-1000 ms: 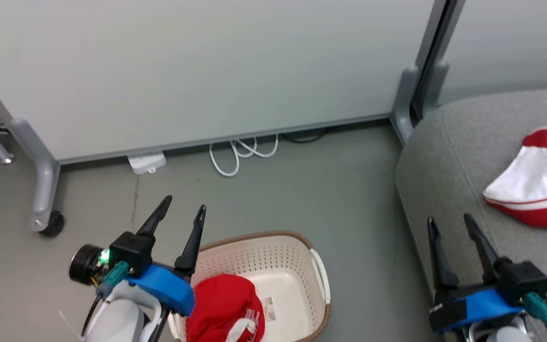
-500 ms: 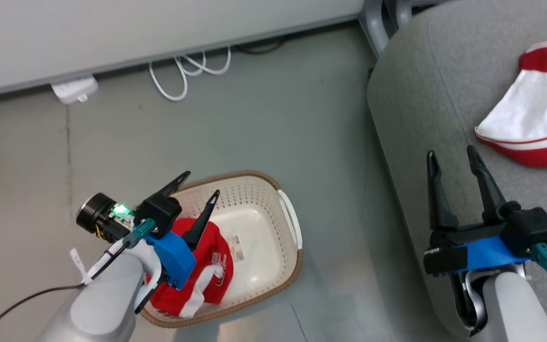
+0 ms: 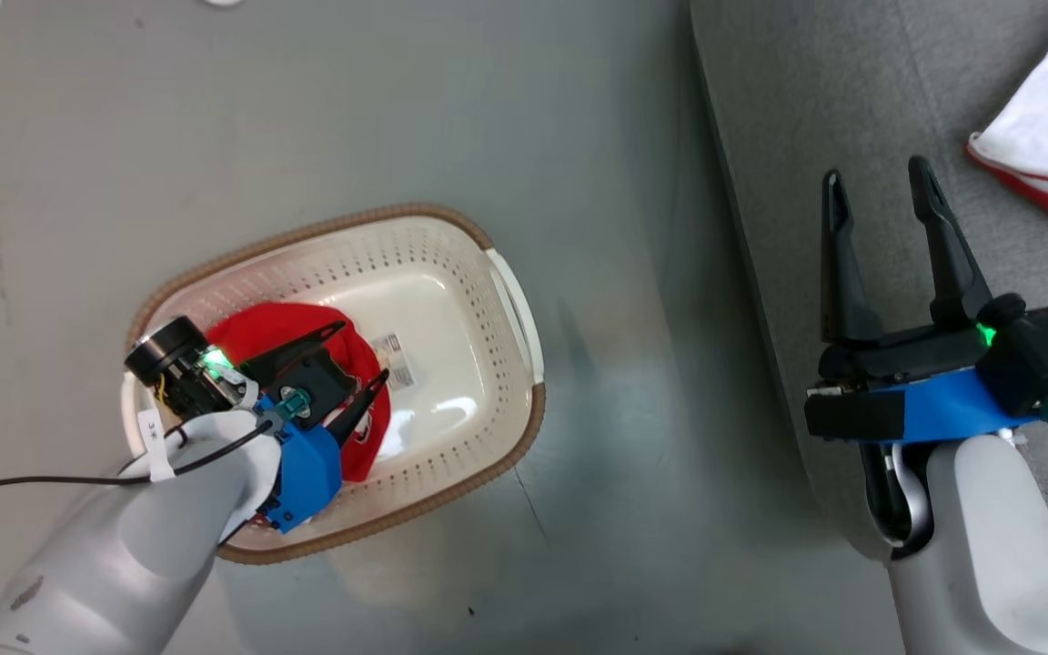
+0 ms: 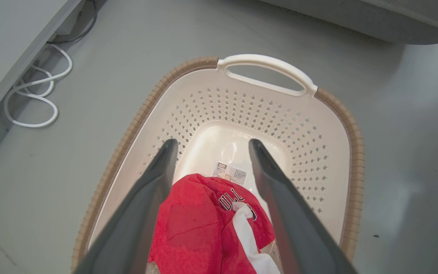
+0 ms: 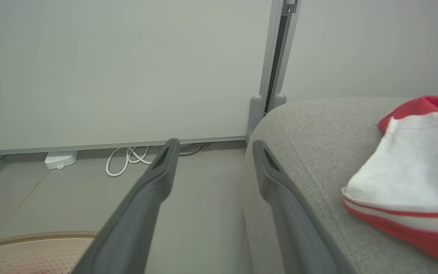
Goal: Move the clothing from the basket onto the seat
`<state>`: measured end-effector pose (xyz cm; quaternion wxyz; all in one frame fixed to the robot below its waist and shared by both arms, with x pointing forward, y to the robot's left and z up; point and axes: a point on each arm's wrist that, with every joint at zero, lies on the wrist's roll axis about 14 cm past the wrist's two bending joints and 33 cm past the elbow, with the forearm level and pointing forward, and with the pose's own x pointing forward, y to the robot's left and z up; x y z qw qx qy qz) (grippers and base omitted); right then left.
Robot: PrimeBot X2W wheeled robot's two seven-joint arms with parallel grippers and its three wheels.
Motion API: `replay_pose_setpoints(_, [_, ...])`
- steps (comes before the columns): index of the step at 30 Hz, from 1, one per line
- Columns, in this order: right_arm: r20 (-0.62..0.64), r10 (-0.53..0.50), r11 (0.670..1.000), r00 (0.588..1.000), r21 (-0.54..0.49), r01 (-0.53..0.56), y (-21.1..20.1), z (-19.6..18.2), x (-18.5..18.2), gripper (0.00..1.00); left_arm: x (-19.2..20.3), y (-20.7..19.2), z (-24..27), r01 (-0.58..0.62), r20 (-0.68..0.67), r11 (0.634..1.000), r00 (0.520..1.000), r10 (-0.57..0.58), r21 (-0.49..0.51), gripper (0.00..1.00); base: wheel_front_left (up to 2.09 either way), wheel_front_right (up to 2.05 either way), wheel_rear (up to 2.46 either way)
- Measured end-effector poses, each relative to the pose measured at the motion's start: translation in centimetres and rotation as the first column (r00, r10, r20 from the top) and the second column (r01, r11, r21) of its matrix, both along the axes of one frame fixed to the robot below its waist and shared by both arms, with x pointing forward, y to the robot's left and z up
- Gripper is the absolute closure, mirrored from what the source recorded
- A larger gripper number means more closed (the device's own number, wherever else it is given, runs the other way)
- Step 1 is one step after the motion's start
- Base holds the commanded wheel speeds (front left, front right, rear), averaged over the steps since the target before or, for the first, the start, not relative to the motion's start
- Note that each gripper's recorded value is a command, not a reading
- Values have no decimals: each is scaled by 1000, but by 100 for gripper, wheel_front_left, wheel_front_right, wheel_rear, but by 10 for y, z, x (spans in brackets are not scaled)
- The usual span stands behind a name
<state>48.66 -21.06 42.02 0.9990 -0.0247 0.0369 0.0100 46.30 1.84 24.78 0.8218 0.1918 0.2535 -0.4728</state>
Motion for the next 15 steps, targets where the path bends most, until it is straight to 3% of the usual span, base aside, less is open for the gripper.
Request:
replay_pose_setpoints(6, [-48, 11, 1000, 999, -17, -12, 0, -30, 13, 0, -15, 3, -53, 106, -92, 992, 991, -99, 75, 0, 0, 0, 0])
replay_pose_setpoints(15, [-106, 30, 999, 994, -24, -32, 3, -68, 23, 0, -34, 15, -114, 176, -201, 972, 969, -144, 155, 0, 0, 0, 0])
